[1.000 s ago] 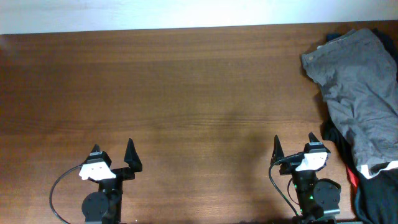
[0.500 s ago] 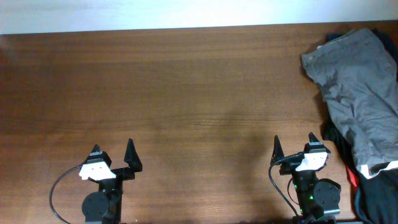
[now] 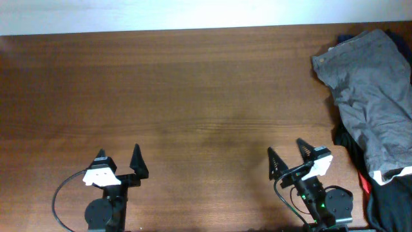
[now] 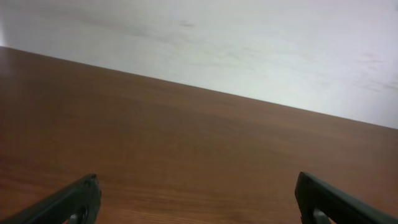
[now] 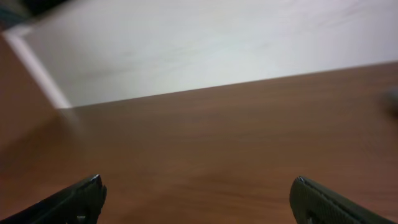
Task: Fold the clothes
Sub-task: 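Reach the right gripper to the grey shorts on the clothes pile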
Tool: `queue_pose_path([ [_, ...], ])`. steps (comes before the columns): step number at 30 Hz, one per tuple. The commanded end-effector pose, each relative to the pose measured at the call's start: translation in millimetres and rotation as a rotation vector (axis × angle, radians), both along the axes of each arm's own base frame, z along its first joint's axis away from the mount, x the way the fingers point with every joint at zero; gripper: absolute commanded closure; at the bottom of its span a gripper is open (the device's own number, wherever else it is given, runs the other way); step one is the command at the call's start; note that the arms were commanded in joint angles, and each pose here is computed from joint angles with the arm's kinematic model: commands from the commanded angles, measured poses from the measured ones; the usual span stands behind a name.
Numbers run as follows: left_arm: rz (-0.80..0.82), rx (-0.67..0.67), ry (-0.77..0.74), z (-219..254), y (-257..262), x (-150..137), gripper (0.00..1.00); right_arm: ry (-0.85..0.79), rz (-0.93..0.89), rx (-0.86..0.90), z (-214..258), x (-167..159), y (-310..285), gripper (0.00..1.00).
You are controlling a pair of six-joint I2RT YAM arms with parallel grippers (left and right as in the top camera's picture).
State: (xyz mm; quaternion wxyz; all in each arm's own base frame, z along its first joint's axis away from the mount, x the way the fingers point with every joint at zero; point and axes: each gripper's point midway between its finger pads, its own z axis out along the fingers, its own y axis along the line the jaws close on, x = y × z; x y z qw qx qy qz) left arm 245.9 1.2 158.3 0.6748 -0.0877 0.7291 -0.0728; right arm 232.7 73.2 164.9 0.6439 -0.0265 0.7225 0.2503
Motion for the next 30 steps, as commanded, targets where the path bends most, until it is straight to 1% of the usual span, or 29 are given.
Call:
queue_pose_path([
  [1, -0.251, -0.073, -0.008, 2.5, -43.5, -4.7, 0.01, 0.081, 0.203, 0.159, 0.3, -18.0, 32.2, 0.01],
  [2, -0.363, -0.106, -0.020, 7.7, -62.1, -10.0, 0.01, 0.070, 0.241, 0.157, 3.8, -21.8, 37.3, 0.01],
  [3, -0.441, -0.139, -0.030, 13.2, -74.5, -15.2, 0.01, 0.055, 0.247, 0.157, 9.0, -22.7, 37.9, 0.01],
  [5, -0.534, -0.188, -0.043, 23.6, -88.8, -23.3, 0.01, 0.017, 0.248, 0.149, 25.2, -24.9, 37.5, 0.01],
  [6, -0.560, -0.187, -0.054, 30.4, -92.5, -26.5, 0.01, -0.025, 0.250, 0.130, 40.2, -27.6, 37.2, 0.01],
  [7, -0.565, -0.182, -0.069, 38.0, -92.9, -28.0, 0.01, -0.069, 0.237, 0.101, 57.5, -30.4, 34.8, 0.01],
  [9, -0.564, -0.157, -0.135, 68.0, -91.9, -33.6, 0.01, -0.085, 0.170, 0.071, 80.2, -32.1, 24.8, 0.01],
  [11, -0.555, -0.112, -0.185, 99.0, -90.1, -41.3, 0.01, -0.051, 0.084, 0.021, 97.3, -31.9, 11.7, 0.01],
  [13, -0.524, -0.071, -0.170, 116.9, -85.8, -44.8, 0.01, 0.004, 0.034, -0.007, 107.3, -29.6, 3.9, 0.01],
  [16, -0.466, -0.029, -0.074, 131.6, -77.2, -42.5, 0.01, 0.155, -0.045, -0.051, 119.5, -18.0, -9.0, 0.01],
  [17, -0.443, -0.013, -0.011, 138.7, -73.6, -37.1, 0.01, 0.231, -0.087, -0.067, 123.4, -10.3, -15.7, 0.01],
  [19, -0.402, -0.014, 0.063, 144.4, -67.1, -26.7, 0.01, 0.323, -0.132, -0.113, 130.1, 2.0, -23.8, 0.01],
  [21, -0.338, -0.006, 0.195, 144.9, -56.4, -5.5, 0.01, 0.406, -0.124, -0.187, 139.9, 17.8, -24.6, 0.01],
  [22, -0.330, 0.011, 0.286, 143.4, -54.1, 10.3, 0.01, 0.468, -0.102, -0.203, 145.4, 30.5, -21.2, 0.01],
  [23, -0.335, 0.021, 0.330, 142.8, -54.2, 18.6, 0.01, 0.507, -0.083, -0.203, 146.2, 36.9, -18.0, 0.01],
  [24, -0.339, 0.015, 0.434, 139.8, -54.3, 37.6, 0.01, 0.580, -0.046, -0.200, 142.9, 48.2, -11.5, 0.01],
  [26, -0.344, 0.000, 0.524, 137.4, -55.2, 58.3, 0.01, 0.668, -0.041, -0.240, 128.7, 63.3, -12.9, 0.01],
  [27, -0.348, -0.013, 0.589, 133.1, -56.0, 76.0, 0.01, 0.743, -0.065, -0.263, 114.1, 76.3, -18.4, 0.01],
  [28, -0.366, -0.025, 0.615, 129.7, -59.1, 81.8, 0.01, 0.784, -0.097, -0.276, 105.9, 83.5, -25.3, 0.01],
  [29, -0.424, -0.067, 0.689, 116.3, -69.4, 90.4, 0.01, 0.883, -0.223, -0.290, 85.2, 100.9, -50.4, 0.01],
  [30, -0.449, -0.089, 0.728, 106.8, -74.0, 92.2, 0.01, 0.928, -0.304, -0.301, 74.2, 111.6, -68.2, 0.01],
])
